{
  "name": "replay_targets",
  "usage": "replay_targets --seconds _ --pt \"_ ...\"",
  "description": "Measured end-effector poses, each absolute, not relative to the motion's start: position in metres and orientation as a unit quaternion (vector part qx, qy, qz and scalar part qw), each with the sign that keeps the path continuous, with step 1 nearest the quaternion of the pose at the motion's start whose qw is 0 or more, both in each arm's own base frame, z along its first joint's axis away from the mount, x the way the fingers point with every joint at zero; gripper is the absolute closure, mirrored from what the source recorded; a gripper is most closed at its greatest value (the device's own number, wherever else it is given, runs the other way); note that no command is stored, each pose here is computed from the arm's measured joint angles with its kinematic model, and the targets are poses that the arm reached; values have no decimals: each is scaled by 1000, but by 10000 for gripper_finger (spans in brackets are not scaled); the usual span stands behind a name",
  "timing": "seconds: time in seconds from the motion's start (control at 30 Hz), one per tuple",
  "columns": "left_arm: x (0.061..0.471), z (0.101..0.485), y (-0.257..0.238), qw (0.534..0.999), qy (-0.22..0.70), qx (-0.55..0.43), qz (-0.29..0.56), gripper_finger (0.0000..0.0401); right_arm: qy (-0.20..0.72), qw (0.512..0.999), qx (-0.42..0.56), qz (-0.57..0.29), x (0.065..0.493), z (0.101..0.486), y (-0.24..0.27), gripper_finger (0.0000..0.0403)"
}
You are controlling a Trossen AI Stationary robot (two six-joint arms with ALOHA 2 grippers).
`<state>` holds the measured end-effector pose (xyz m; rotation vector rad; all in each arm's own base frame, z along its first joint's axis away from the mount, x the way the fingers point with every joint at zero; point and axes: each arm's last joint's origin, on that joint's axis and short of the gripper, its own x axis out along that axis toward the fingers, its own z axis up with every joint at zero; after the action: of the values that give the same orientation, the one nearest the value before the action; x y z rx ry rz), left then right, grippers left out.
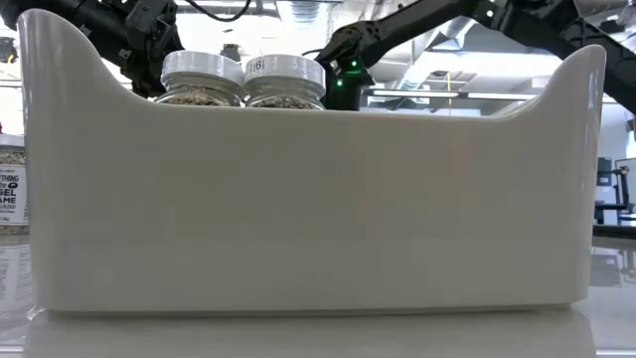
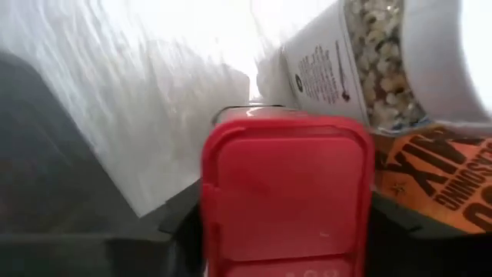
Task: Sort spices by type
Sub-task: Put the red seasoning can into the black bin
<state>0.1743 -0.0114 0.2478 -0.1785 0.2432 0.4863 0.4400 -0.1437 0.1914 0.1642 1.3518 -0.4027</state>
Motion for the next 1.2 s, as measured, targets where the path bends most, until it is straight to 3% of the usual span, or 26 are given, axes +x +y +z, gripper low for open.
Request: replay_targets --seconds 0.07,0.37,0.7,0.9,1.03,1.2 --pt "174 248 -11 959 120 -87 240 211 621 758 75 -184 440 192 -143 174" --pt "174 248 -11 959 120 -87 240 211 619 762 65 -180 441 214 -133 174" --pt "174 248 -11 960 121 -80 239 211 566 797 30 -206 404 312 -88 174" --pt "174 248 -11 960 120 -85 240 211 539 824 18 -174 377 356 -35 174" --pt "174 248 -11 960 120 -86 240 211 535 835 -12 -130 375 361 4 174" --pt "174 248 -11 959 119 -90 240 211 558 822 -68 -89 390 337 43 174"
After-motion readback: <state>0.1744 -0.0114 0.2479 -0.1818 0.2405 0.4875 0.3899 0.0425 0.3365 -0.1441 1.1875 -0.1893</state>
